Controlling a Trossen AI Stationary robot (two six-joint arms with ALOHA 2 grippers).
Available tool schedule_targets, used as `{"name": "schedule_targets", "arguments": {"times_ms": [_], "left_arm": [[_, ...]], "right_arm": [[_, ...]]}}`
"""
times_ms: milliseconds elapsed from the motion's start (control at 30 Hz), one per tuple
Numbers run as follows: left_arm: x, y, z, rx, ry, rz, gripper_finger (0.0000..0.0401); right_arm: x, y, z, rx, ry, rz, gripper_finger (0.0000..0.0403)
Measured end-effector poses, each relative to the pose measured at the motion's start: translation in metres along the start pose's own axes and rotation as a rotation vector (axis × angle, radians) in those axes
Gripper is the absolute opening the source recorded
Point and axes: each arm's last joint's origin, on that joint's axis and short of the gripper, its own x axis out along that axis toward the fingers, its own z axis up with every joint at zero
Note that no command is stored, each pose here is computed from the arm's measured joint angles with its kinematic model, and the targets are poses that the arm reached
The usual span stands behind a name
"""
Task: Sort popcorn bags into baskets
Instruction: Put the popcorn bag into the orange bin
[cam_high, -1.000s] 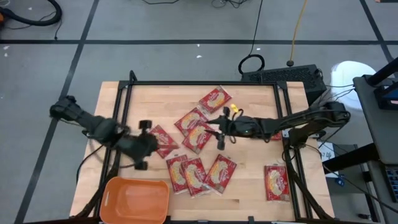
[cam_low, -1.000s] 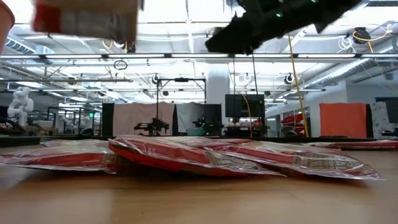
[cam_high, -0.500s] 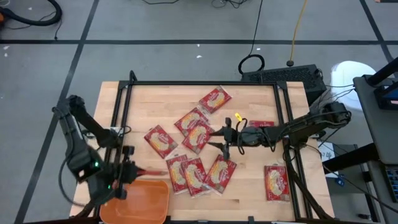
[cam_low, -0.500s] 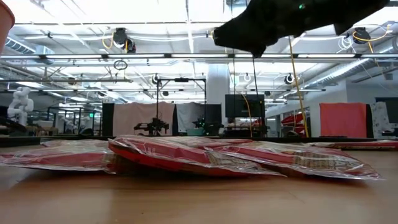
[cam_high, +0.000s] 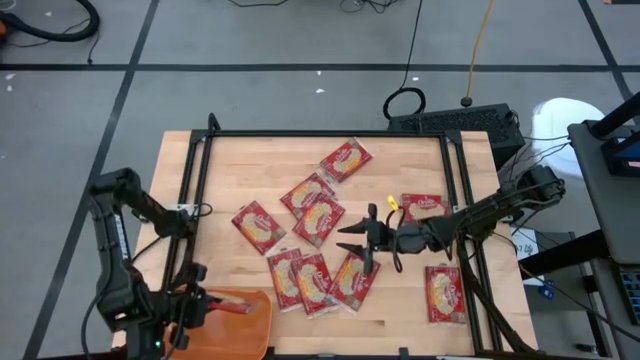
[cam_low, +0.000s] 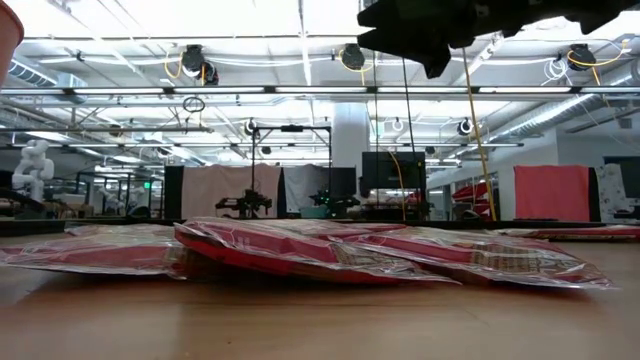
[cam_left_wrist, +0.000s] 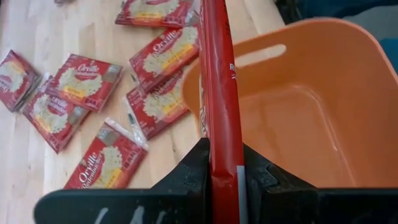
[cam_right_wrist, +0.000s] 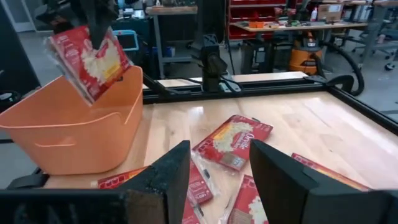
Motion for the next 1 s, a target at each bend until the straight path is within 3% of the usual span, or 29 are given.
{"name": "schedule_targets", "arguments": {"times_ms": [333,600,800,1000], "left_arm": [[0.011,-0.030,-0.014,0.027,0.050,0.002,0.0048],[0.035,-0.052,-0.022,0.093,0.098,0.070,0.0053],[0.052,-0.064,-0.029,0.133,0.132,0.119,0.0087],[0.060,-0.070,-0.033,0.084,0.158,0.133,0.0132]], "right_arm": [[-0.004,0.005,-0.001,0.009,-0.012,-0.063,0.0157],[-0.003,0.005,0.000,0.013,-0.018,-0.066,0.0157],[-0.002,0.002,0.000,0.015,-0.020,-0.076,0.0157],[-0.001,-0.001,0.001,0.016,-0.018,-0.089,0.0157]]}}
